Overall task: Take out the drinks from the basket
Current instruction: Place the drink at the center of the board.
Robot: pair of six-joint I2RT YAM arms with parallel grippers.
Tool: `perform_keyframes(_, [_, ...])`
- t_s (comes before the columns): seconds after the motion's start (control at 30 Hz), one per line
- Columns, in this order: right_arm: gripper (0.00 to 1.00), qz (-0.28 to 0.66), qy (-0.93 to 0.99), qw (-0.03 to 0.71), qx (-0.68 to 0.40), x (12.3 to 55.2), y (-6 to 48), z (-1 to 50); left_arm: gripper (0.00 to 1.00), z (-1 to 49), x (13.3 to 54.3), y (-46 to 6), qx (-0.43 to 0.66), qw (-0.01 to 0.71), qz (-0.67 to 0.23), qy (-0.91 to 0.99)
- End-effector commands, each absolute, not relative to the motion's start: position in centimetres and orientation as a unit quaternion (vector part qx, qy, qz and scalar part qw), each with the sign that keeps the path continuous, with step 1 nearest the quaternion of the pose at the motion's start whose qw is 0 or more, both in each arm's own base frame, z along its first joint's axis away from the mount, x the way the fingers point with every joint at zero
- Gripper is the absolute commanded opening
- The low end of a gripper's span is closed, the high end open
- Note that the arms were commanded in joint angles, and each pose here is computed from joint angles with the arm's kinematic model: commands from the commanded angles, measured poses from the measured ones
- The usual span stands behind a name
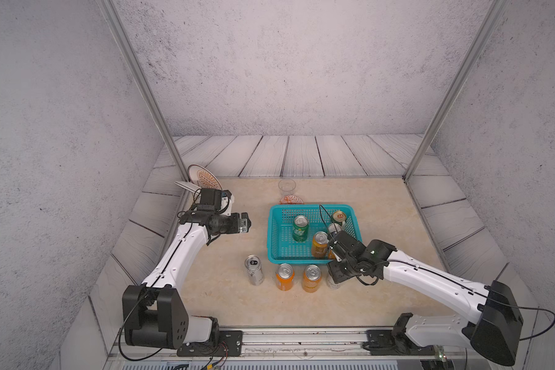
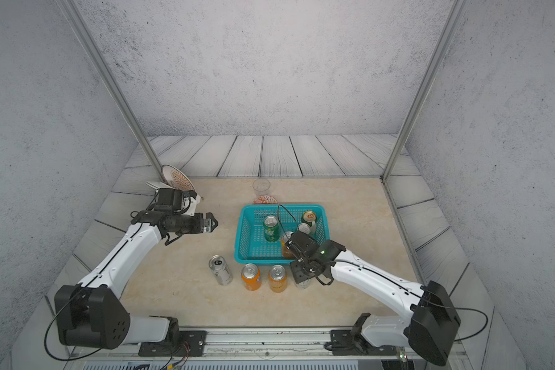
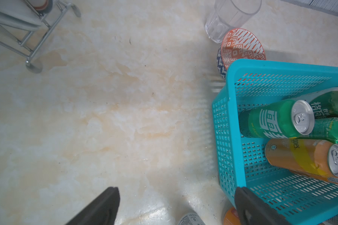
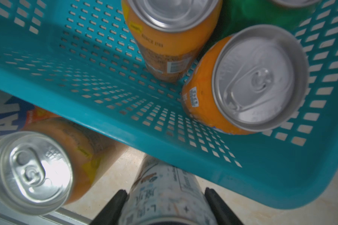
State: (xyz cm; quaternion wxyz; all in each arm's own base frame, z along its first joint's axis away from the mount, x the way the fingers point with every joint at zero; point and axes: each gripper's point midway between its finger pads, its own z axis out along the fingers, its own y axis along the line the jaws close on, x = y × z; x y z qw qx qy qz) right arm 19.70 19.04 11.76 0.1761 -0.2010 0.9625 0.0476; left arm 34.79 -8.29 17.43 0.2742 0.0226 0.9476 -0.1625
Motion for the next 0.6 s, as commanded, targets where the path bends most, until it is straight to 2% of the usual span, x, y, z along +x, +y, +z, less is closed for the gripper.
perform_keyframes(0.0, [0.71, 0.051, 0.960, 0.200, -0.192, 20.1, 19.0, 12.9, 0.99, 18.0, 35.0, -8.0, 0.027, 0.279, -0.162, 0.946])
perform_keyframes(0.17, [0.81, 0.060, 0.957, 0.209, -0.192, 20.1, 19.0, 14.1, 0.99, 17.9, 35.0, -8.0, 0.027, 0.278, -0.161, 0.946])
perform_keyframes(0.57, [0.97, 0.065, 0.941, 0.251, -0.215, 20.7, 19.0, 18.4, 0.99, 17.9, 35.0, -8.0, 0.027, 0.277, -0.162, 0.947])
